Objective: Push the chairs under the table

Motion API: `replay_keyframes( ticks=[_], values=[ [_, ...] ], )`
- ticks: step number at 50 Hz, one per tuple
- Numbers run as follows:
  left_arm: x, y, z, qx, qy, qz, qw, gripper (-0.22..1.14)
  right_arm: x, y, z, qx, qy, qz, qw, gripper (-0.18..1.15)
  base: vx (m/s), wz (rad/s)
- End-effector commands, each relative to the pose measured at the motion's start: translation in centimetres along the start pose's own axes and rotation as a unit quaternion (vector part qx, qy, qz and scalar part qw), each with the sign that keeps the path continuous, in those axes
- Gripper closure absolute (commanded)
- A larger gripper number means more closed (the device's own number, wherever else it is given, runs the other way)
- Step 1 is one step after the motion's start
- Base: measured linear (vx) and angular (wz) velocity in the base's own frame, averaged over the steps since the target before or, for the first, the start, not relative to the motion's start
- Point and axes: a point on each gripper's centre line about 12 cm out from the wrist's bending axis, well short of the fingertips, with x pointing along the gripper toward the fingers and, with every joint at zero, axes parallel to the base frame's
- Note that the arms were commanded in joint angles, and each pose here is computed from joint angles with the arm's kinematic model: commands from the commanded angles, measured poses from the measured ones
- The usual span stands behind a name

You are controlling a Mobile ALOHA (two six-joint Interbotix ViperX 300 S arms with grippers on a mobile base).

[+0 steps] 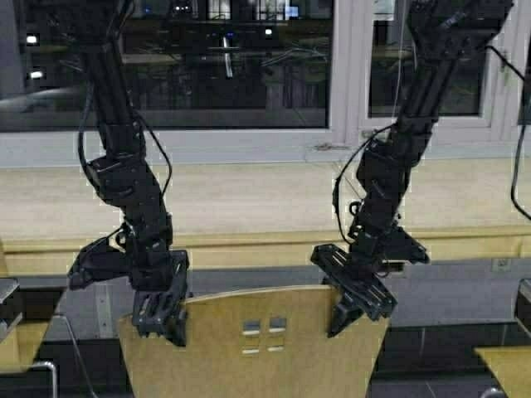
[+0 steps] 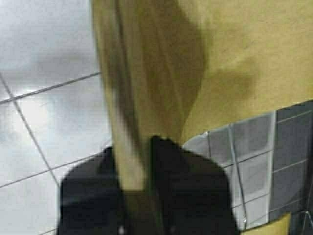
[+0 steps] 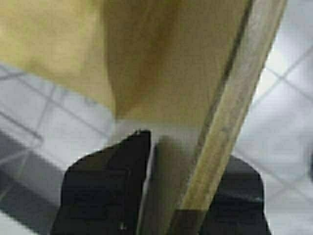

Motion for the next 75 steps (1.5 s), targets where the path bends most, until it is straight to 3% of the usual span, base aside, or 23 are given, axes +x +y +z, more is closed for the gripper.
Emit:
replay_keyframes(
  ticks=[1,16,75],
  values=[
    [-0.8,-2.1,1.7,0.020,-0.014,-0.028,0.999,0.88,-0.1,0.4,0.3,-0.042,-0.010,0.006,0.999,0.93,0.25,0.03],
    [-0.9,-3.2,3.9,0.020,-0.025,-0.037,0.999,0.88,-0.2,0.0,-0.5,-0.054,-0.005,0.000,0.999,0.93,0.25,-0.01],
    [-2.0,-3.0,3.8,0.062,-0.020,-0.032,0.997,0.87,-0.1,-1.2,-1.4,-0.066,-0.007,-0.014,0.998,0.93,0.15,0.03]
  ],
)
